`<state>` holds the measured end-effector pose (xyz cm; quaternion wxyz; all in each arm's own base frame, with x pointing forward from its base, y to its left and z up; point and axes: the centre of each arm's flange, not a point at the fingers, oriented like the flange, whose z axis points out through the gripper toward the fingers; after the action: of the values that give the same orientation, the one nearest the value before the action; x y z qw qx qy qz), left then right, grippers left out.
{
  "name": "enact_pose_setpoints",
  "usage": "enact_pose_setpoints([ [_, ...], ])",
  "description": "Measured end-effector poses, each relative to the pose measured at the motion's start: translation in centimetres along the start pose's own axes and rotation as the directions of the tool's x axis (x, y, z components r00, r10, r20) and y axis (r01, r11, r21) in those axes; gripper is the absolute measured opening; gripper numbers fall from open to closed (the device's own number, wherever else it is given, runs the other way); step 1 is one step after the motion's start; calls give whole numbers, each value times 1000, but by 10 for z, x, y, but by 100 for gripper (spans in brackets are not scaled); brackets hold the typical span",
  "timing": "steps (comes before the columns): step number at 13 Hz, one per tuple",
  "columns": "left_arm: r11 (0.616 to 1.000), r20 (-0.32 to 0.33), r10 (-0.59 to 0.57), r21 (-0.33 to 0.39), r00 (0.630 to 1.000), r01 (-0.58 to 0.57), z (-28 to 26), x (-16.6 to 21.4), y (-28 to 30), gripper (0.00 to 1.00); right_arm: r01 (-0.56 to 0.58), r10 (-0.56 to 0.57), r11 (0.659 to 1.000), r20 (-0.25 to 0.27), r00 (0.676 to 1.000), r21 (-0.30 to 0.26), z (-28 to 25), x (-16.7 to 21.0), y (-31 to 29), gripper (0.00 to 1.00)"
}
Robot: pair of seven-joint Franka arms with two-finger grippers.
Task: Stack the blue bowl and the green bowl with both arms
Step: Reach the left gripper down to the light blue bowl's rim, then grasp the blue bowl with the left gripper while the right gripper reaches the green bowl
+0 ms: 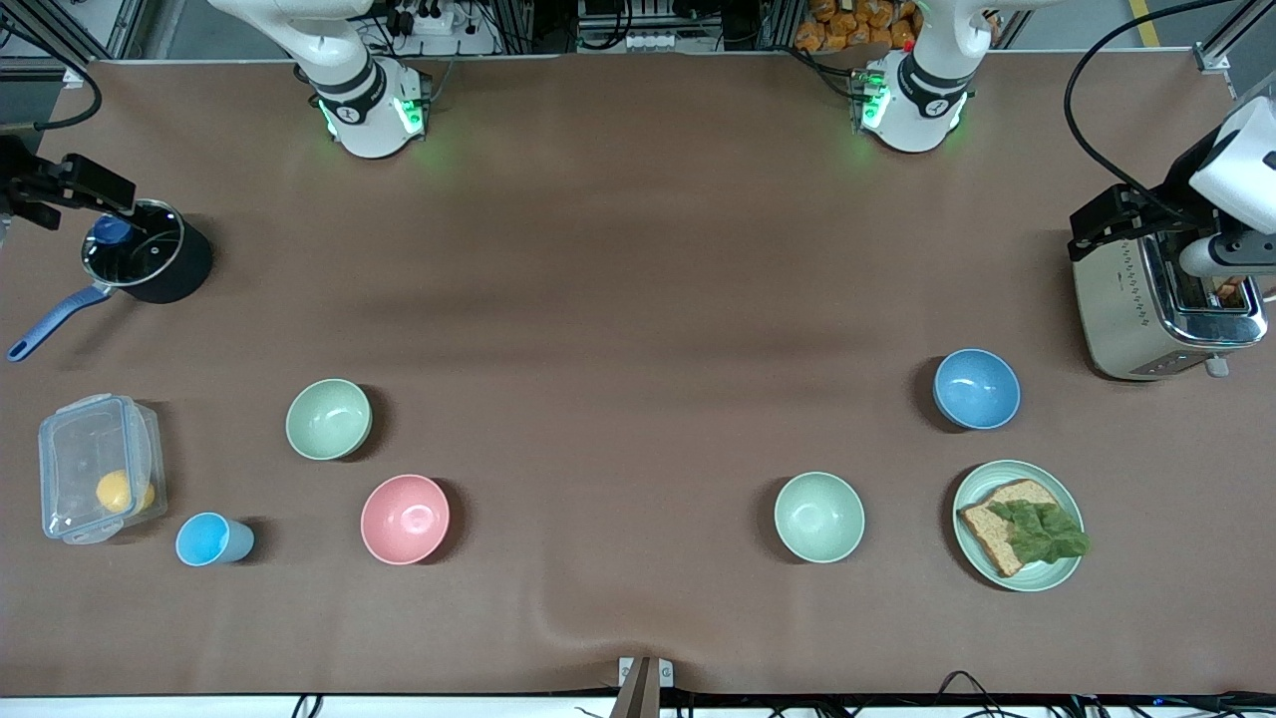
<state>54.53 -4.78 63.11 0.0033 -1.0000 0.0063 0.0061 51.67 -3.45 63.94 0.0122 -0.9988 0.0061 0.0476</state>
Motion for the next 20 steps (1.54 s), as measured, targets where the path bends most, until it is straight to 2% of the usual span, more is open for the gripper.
enact_pose_setpoints([
  [3,1000,8,-8,0,1000,8,3,1,-4,100,-1,1,1000,5,1000,0,0,-1,0,100],
  [5,1000,58,-19,3,998,19,27,11,-11,100,-1,1,1000,10,1000,0,0,-1,1,100],
  [7,1000,118,-27,15,993,25,85,35,-15,100,-3,3,1000,12,1000,1,1,-1,2,100],
  [8,999,120,-25,29,992,22,121,48,-17,100,-4,3,1000,15,1000,1,2,-1,2,100],
  [10,999,80,-15,45,997,11,192,59,-18,100,-5,5,1000,30,1000,1,8,2,3,100],
  [13,998,7,-58,35,998,58,278,48,-51,100,-15,14,1000,87,996,4,35,18,8,100],
  [18,994,69,-111,25,991,110,376,30,-112,100,-21,19,1000,208,978,6,94,47,11,100],
  [20,994,85,-113,20,990,111,393,30,-126,100,-23,21,1000,230,973,6,118,61,13,100],
])
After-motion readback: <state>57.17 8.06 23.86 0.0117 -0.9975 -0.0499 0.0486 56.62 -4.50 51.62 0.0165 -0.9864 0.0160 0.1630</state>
